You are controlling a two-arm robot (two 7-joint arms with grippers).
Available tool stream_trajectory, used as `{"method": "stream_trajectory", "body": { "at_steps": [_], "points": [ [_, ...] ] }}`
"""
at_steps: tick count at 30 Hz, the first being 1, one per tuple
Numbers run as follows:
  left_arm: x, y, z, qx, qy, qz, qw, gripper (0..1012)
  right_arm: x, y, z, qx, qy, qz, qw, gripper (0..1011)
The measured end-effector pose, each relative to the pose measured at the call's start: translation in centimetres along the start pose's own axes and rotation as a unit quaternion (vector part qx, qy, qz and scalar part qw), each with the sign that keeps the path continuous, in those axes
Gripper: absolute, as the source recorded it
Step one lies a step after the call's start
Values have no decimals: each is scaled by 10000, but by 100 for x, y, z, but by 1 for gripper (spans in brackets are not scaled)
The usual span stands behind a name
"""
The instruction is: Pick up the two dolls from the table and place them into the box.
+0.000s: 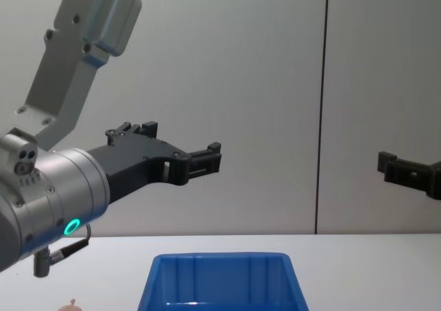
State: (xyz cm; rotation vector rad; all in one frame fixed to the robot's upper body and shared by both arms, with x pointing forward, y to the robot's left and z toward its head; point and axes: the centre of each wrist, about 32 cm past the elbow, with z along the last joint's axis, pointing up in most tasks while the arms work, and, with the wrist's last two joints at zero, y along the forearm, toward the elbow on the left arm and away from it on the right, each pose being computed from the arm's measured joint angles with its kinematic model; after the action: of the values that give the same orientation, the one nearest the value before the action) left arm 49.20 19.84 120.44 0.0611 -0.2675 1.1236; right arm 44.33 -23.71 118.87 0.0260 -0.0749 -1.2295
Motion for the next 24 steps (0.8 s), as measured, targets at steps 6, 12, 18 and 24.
{"method": "stream_trajectory", "body": {
  "at_steps": [6, 12, 18, 24],
  "points": [
    [0, 0, 0, 0, 0, 0, 10000, 1001, 0, 0, 0, 0, 0, 0, 10000, 1001],
    [0, 0, 0, 0, 0, 0, 10000, 1001, 0, 0, 0, 0, 0, 0, 10000, 1001],
    [0, 0, 0, 0, 0, 0, 10000, 1001, 0, 0, 0, 0, 0, 0, 10000, 1001],
    [0, 0, 0, 0, 0, 0, 10000, 1001, 0, 0, -1, -2, 0, 0, 10000, 1001]
  ]
}}
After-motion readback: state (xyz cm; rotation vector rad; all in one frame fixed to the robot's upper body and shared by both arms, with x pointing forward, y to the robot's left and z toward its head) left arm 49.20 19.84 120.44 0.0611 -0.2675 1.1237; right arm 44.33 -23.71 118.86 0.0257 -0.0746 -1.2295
